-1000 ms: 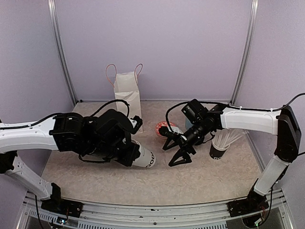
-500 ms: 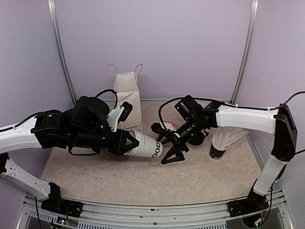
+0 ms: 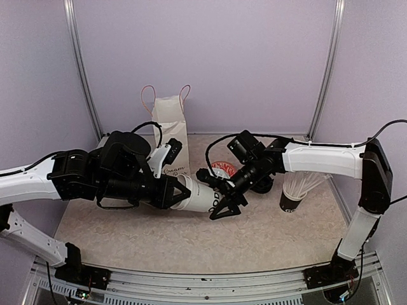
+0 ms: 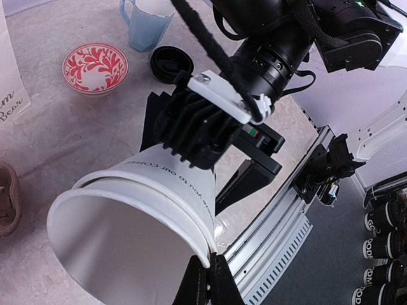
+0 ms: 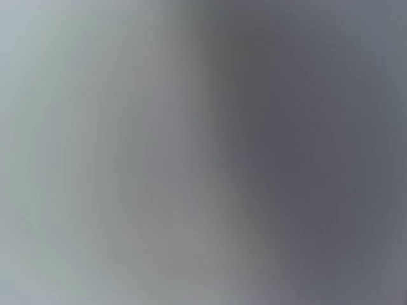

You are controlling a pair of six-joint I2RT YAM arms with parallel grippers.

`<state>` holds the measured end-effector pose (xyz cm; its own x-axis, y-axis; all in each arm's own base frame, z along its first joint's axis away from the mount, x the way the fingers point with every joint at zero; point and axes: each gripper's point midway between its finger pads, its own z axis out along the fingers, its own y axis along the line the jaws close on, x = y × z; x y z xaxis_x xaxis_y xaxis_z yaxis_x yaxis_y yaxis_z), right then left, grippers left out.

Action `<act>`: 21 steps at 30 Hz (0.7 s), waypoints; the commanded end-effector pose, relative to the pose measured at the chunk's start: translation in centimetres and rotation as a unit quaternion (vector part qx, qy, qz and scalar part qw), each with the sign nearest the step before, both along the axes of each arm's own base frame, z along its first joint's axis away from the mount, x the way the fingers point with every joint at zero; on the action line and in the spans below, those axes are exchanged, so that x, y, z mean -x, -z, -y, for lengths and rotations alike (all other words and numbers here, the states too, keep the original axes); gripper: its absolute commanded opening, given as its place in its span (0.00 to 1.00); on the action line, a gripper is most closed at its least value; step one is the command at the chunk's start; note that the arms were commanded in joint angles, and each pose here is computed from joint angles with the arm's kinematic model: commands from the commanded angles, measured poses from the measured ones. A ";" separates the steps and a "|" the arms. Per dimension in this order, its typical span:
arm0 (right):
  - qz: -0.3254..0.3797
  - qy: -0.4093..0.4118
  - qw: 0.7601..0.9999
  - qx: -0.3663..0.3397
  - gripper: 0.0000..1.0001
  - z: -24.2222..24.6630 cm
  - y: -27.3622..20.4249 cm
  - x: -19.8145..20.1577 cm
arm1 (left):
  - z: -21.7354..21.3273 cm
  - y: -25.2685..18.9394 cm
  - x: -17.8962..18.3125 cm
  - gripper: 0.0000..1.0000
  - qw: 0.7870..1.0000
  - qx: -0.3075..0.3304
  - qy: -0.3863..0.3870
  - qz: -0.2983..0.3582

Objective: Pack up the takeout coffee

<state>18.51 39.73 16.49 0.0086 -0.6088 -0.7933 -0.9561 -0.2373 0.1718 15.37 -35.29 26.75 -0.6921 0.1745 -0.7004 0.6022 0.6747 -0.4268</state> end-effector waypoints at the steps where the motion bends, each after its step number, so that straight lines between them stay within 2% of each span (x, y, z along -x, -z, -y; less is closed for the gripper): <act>1: 0.000 -0.011 1.000 -0.007 0.74 -0.1 -0.1 0.7 | -0.4 -0.7 -0.3 0.00 1.000 0.015 -0.004 0.010; 4: -0.002 -0.014 1.000 -0.007 0.64 0.0 0.0 0.8 | -0.6 -0.6 -0.3 0.00 1.000 0.012 -0.005 0.008; 11: -0.006 -0.022 1.000 -0.002 0.51 0.4 1.2 1.3 | -2.0 -0.8 -0.6 0.00 1.000 -0.005 -0.022 0.009; 21: -0.017 -0.034 0.999 0.020 0.52 2.0 4.8 2.5 | -7.2 -5.2 -0.8 0.00 0.996 -0.001 -0.091 0.016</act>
